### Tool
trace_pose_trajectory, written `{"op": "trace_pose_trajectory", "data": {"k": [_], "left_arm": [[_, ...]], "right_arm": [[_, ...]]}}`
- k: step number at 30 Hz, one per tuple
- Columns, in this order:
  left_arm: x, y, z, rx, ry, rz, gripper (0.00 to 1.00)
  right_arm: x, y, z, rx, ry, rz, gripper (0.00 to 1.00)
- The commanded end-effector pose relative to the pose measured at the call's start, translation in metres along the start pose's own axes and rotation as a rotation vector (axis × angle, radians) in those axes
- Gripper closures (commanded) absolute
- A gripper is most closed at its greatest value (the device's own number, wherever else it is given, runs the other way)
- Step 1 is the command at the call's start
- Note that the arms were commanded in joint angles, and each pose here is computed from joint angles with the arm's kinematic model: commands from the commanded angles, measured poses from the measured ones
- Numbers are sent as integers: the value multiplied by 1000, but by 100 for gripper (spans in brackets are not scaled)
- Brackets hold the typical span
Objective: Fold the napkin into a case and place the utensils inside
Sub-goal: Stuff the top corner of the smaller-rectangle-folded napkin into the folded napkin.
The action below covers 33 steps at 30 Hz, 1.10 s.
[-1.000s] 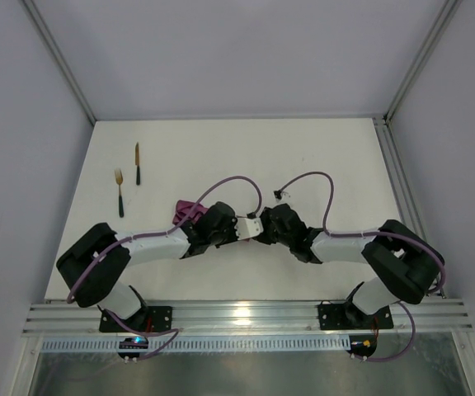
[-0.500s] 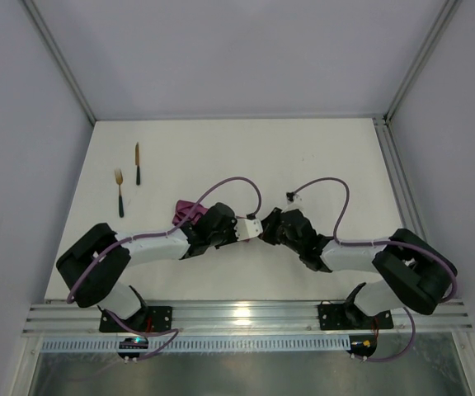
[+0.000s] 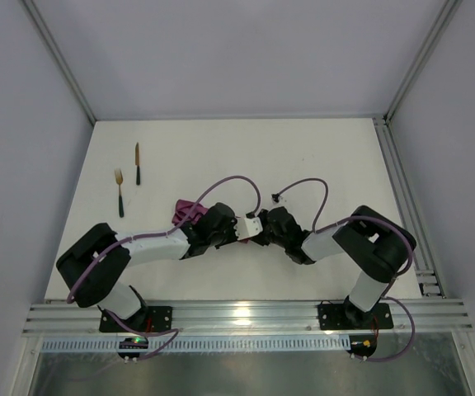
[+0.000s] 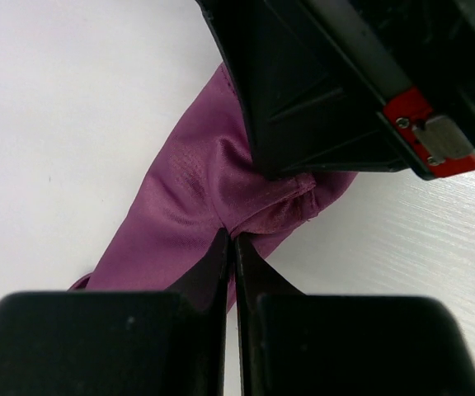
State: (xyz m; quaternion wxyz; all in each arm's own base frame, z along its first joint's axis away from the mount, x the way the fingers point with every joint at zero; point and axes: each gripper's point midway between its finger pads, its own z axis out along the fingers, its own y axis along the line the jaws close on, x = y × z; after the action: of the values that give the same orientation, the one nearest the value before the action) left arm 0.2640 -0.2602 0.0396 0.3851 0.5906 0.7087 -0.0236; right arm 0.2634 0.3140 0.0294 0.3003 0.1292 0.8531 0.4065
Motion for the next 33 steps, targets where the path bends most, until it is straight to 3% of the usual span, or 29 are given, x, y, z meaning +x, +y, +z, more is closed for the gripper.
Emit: {"op": "trace_pose_trajectory", "data": {"k": [1, 20, 27, 33], "left_arm": [[-27, 21, -6, -73, -82, -48, 100], [-37, 35, -13, -73, -144, -133, 100], [-44, 28, -21, -4, -206, -144, 100], [-31, 28, -17, 11, -177, -138, 100]], "right_arm": [[-4, 17, 4, -59, -6, 30, 96], [9, 27, 27, -55, 49, 38, 96], [-6, 14, 41, 19, -47, 92, 96], [-18, 11, 43, 40, -114, 111, 96]]}}
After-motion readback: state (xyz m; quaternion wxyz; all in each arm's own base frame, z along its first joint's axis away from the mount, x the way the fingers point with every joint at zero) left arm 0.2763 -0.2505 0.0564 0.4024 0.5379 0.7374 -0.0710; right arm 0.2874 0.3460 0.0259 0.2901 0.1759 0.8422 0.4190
